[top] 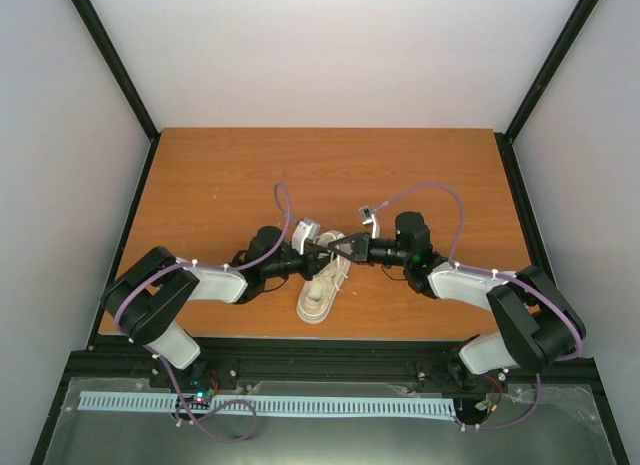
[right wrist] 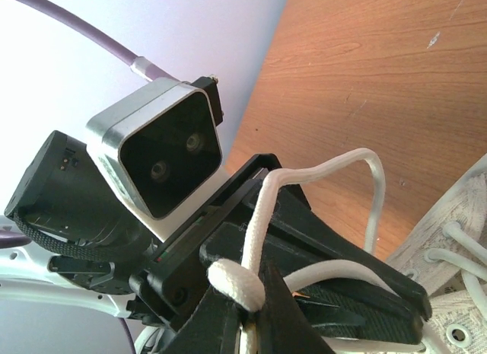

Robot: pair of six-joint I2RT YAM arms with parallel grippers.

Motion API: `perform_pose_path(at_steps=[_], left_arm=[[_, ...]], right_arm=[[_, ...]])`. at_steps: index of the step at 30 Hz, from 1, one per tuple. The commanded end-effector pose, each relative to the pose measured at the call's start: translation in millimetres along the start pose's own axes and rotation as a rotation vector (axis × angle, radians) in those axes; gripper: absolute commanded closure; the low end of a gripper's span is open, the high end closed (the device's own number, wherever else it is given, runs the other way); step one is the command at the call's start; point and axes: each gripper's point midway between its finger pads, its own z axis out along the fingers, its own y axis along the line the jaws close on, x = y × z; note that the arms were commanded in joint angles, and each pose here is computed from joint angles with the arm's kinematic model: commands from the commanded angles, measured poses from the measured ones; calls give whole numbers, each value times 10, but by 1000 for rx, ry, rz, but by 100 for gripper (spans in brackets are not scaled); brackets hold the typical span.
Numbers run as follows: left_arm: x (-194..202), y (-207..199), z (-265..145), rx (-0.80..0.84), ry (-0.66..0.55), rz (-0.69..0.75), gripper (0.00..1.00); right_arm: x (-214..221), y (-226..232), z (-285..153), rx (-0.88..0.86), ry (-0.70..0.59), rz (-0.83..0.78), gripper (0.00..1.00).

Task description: Tie the shoes

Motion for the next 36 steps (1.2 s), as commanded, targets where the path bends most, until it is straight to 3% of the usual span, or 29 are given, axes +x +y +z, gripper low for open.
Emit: perform_pose_path(at_steps=[1, 6, 8, 10, 14, 17, 19, 27, 36], left_arm=[[-232, -131, -58, 9, -79, 34, 99], [-248, 12, -226, -121, -95, 23, 99], [-231, 85, -334, -187, -98, 26, 99], [-231, 144, -430, -251, -87, 28, 99], [-254, 230, -600, -360, -36, 19, 99], [-274, 279, -751, -433, 10, 6, 99], [-327, 317, -850, -485, 40, 10, 99], [-470, 327, -939, -542, 107, 82, 99], [-549, 320, -939, -552, 94, 96, 99]], right_arm=[[-79, 72, -38, -30, -28, -36, 97], [-69, -79, -41, 29, -24, -30, 97], [-67, -174, -51, 85, -20, -41, 90], [-56, -263, -60, 131, -14, -51, 76], [-39, -359, -89, 171, -6, -53, 37], [-38, -402, -140, 210, -11, -66, 23], [-17, -449, -186, 251, -9, -88, 19], [348, -649, -291, 425, 65, -255, 18], [434, -655, -43, 433, 80, -333, 44]])
